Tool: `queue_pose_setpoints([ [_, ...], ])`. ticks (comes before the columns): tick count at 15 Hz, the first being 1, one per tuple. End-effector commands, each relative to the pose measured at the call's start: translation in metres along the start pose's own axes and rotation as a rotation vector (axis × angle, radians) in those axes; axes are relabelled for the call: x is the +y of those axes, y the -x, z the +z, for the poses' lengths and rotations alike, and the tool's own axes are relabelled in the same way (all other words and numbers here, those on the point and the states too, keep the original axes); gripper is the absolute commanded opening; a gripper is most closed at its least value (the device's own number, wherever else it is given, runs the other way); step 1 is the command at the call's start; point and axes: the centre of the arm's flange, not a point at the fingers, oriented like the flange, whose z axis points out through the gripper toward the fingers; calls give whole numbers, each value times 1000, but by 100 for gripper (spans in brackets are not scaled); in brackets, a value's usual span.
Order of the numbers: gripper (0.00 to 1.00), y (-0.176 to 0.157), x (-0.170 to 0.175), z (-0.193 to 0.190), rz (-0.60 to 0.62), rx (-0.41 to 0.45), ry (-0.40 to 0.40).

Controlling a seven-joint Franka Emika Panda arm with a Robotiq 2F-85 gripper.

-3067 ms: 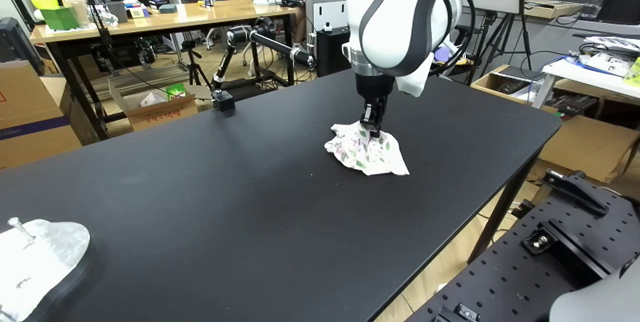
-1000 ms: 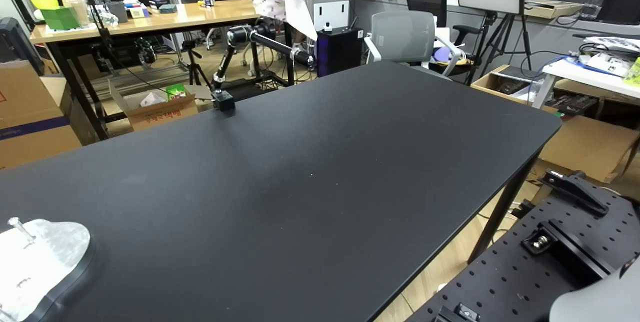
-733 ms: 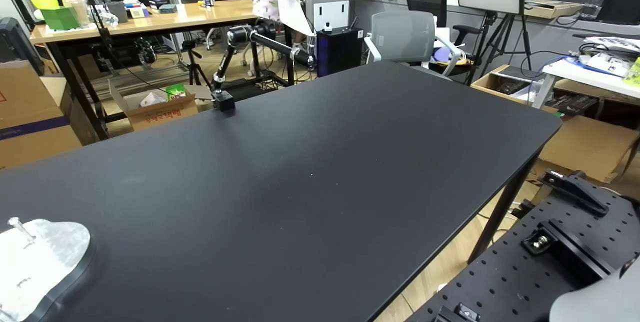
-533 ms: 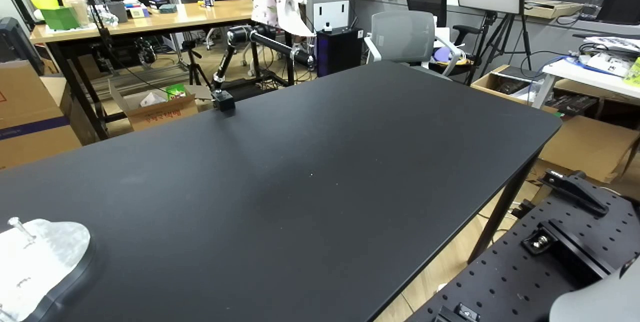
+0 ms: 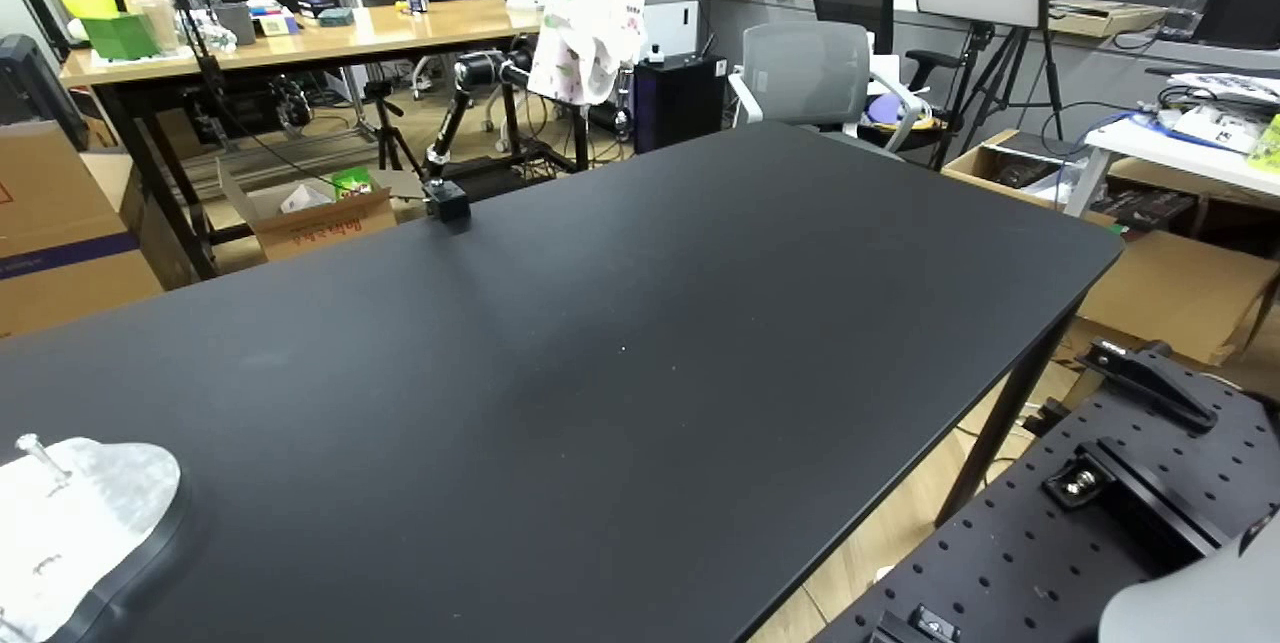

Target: Pick up the white towel from the table and put it on the black tripod

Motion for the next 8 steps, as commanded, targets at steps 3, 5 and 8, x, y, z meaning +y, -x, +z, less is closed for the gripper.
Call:
queue_pose_setpoints([
  [3, 1, 8, 1, 14, 15, -78, -21],
  [5, 1, 11, 1, 17, 14, -95, -24],
  [8, 1, 18, 2, 20, 16, -115, -28],
])
